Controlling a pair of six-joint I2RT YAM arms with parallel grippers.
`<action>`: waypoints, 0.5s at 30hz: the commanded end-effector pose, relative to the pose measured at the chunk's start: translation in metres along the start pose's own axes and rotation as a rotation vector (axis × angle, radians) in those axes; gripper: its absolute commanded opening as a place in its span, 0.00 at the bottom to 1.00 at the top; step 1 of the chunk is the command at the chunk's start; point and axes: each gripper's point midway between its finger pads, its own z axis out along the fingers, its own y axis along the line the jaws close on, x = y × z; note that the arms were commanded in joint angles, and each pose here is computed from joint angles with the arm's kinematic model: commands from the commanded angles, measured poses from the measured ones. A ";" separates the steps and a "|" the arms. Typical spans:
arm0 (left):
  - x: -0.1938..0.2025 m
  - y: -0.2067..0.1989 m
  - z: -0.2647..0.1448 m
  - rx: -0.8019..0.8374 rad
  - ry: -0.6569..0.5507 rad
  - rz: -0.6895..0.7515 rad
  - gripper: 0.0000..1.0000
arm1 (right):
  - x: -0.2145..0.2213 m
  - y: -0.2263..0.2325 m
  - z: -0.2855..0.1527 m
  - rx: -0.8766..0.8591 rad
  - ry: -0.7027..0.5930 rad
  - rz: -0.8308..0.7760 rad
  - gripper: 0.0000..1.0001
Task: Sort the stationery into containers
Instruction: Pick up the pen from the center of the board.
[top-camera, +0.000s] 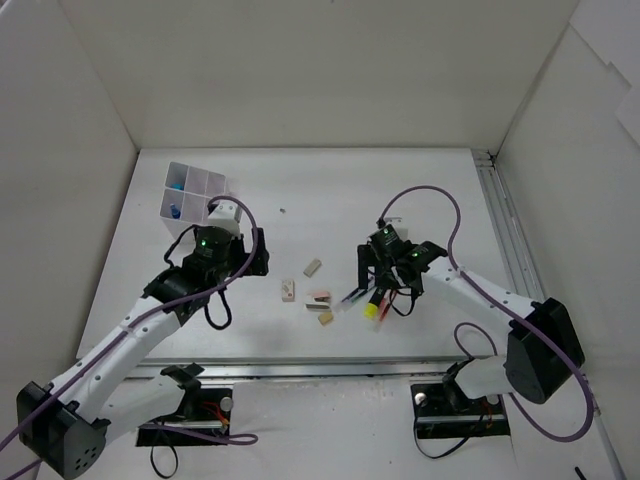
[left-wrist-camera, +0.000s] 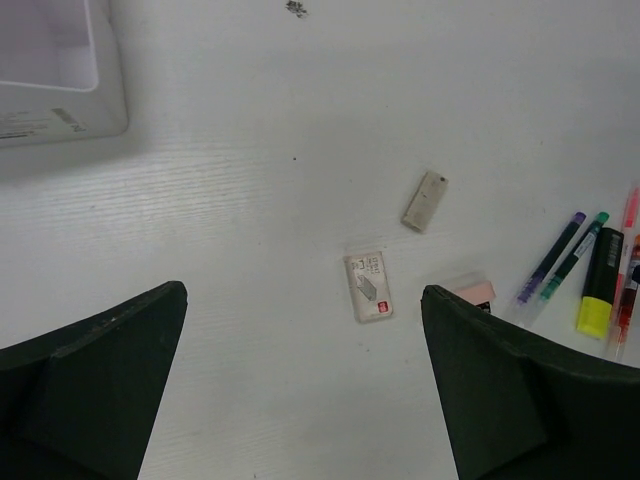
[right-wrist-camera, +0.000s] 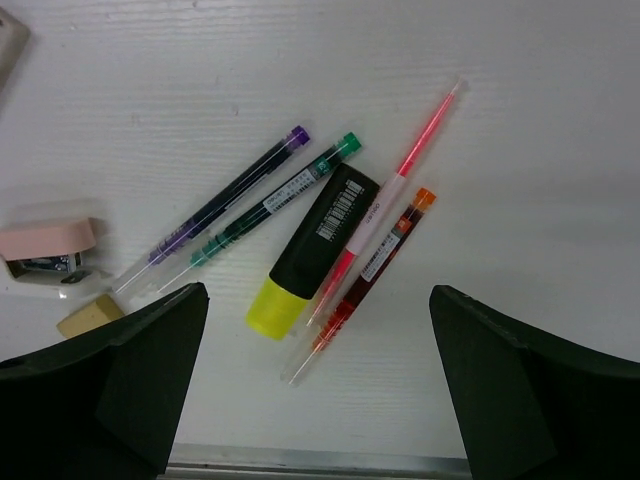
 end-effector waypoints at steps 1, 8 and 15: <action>-0.010 0.012 -0.013 -0.078 -0.054 -0.064 0.99 | 0.000 -0.005 0.007 0.095 -0.043 0.120 0.89; -0.009 0.017 -0.020 -0.092 -0.072 -0.081 0.99 | 0.021 0.014 0.024 0.110 0.006 0.134 0.72; -0.006 0.020 -0.020 -0.102 -0.070 -0.085 0.99 | 0.038 0.023 0.039 0.110 0.052 0.158 0.63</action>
